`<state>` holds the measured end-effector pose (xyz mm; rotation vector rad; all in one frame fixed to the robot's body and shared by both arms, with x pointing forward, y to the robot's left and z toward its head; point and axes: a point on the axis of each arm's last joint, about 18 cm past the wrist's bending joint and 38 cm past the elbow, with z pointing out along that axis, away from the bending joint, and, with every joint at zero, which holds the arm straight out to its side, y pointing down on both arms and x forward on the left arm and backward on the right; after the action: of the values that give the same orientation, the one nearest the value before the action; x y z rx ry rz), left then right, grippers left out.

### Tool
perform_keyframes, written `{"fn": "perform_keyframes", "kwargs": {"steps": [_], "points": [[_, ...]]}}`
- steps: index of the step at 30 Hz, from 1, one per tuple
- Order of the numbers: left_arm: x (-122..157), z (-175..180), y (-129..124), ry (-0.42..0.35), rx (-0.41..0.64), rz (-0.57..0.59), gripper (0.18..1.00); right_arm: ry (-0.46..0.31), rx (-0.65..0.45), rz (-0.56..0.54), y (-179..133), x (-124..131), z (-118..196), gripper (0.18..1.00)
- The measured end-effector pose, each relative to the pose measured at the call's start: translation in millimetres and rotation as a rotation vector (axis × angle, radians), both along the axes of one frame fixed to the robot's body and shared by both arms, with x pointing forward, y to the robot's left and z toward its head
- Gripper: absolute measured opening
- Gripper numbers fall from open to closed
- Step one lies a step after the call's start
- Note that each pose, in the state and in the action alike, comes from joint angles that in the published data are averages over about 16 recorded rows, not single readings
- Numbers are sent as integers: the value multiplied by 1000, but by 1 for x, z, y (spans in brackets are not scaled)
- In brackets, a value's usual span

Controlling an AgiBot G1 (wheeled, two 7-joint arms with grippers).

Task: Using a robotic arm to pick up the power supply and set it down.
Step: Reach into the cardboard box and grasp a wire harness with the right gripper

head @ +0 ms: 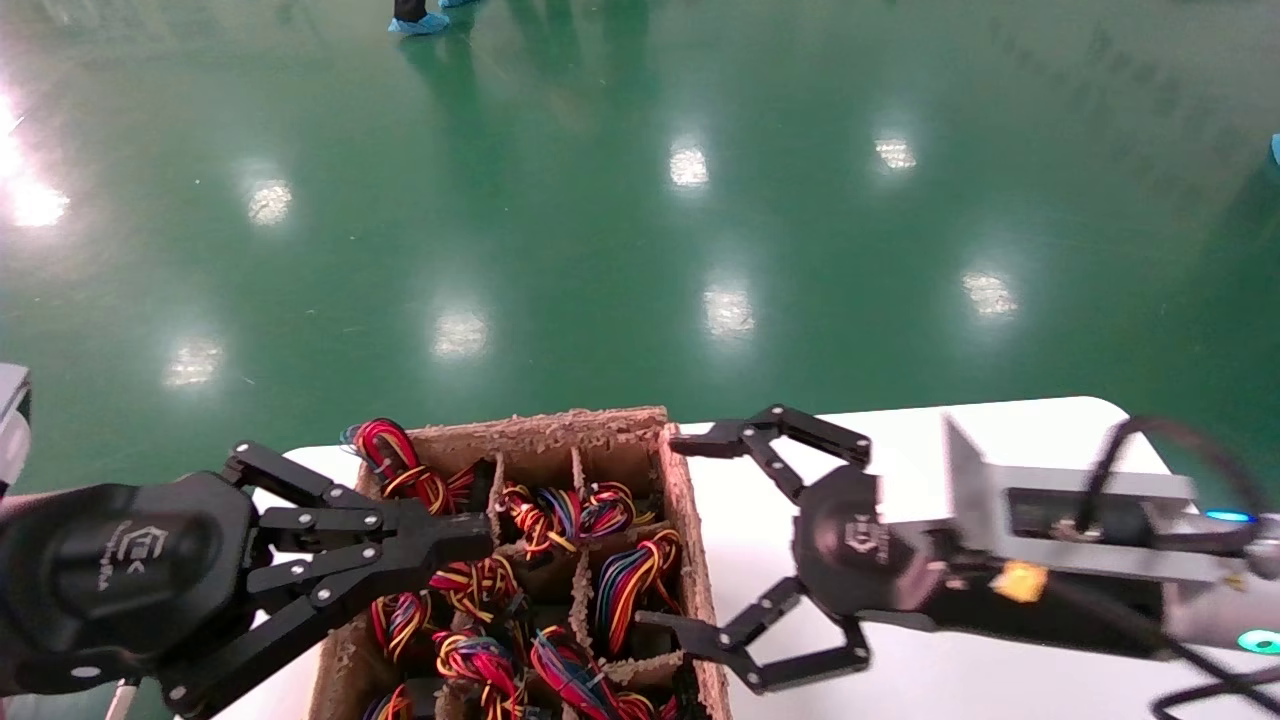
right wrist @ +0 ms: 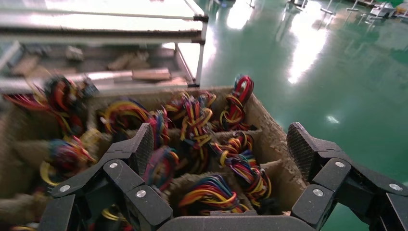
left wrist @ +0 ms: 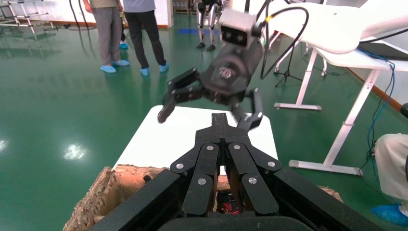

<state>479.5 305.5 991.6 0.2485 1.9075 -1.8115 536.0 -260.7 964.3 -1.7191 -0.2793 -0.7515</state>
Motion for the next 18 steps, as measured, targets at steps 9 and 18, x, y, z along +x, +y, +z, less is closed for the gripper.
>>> {"fn": "perform_keyframes", "kwargs": {"steps": [9, 18], "points": [[0, 0, 0, 0, 0, 0, 191, -56, -108, -47, 22, 27, -20, 1000], [0, 0, 0, 0, 0, 0, 191, -56, -178, -73, 26, 39, -36, 992]]}}
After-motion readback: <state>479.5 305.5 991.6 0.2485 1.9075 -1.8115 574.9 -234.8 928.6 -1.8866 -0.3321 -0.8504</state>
